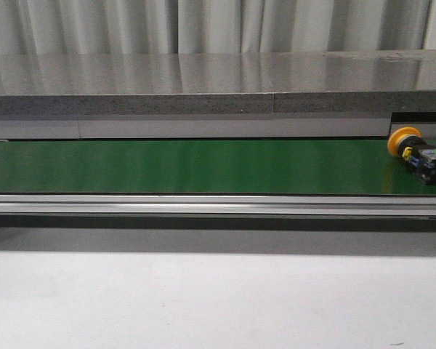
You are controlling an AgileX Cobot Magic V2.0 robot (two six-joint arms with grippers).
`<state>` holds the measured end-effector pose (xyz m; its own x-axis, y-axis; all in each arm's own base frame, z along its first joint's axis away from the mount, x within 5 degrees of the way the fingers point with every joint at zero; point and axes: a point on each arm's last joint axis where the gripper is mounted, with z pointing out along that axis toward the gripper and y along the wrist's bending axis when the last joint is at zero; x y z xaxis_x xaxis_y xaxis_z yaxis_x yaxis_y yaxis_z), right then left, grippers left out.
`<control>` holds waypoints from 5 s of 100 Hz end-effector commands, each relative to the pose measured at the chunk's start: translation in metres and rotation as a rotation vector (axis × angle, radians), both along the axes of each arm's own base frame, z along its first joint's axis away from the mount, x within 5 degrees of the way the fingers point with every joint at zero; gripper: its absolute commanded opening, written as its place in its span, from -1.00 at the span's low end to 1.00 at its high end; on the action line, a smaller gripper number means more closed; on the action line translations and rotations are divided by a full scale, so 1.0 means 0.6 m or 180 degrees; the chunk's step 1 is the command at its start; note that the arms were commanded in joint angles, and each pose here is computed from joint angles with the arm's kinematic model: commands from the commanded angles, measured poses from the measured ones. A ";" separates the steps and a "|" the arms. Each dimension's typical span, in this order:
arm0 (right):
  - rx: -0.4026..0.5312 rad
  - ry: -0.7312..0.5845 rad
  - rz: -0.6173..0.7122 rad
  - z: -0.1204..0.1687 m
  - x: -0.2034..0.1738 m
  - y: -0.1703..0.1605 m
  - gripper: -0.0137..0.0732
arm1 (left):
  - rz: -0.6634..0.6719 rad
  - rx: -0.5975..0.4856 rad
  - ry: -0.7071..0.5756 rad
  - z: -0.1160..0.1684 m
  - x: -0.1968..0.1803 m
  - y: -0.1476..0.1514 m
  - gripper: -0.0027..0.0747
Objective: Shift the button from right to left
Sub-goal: 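Place the yellow push button onto the conveyor belt and release, then let the belt carry the button toward the left gripper, then lower the left gripper over the button and close on its base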
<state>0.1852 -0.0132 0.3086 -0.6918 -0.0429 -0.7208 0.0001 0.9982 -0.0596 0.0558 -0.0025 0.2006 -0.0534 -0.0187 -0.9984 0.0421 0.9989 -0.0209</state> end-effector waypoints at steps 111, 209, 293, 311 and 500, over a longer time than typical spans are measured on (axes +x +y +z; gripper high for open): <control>-0.0053 -0.2373 -0.0008 -0.024 -0.254 0.022 -0.84 | -0.0002 -0.0049 -0.0205 -0.010 0.000 0.000 -0.98; -0.0011 -0.2483 -0.0010 -0.032 -0.258 0.023 -0.84 | -0.0118 -0.0242 -0.0441 0.112 -0.002 -0.004 -0.98; -0.0011 -0.2483 -0.0010 -0.032 -0.258 0.023 -0.84 | -0.0428 -0.0026 0.1648 0.218 0.260 -0.054 0.64; -0.0011 -0.2483 -0.0010 -0.032 -0.258 0.023 -0.84 | -0.0546 -0.0090 0.2029 0.228 0.326 -0.077 0.72; -0.0011 -0.2483 -0.0010 -0.032 -0.258 0.023 -0.84 | -0.0633 0.0269 0.3645 0.087 0.496 -0.276 -0.21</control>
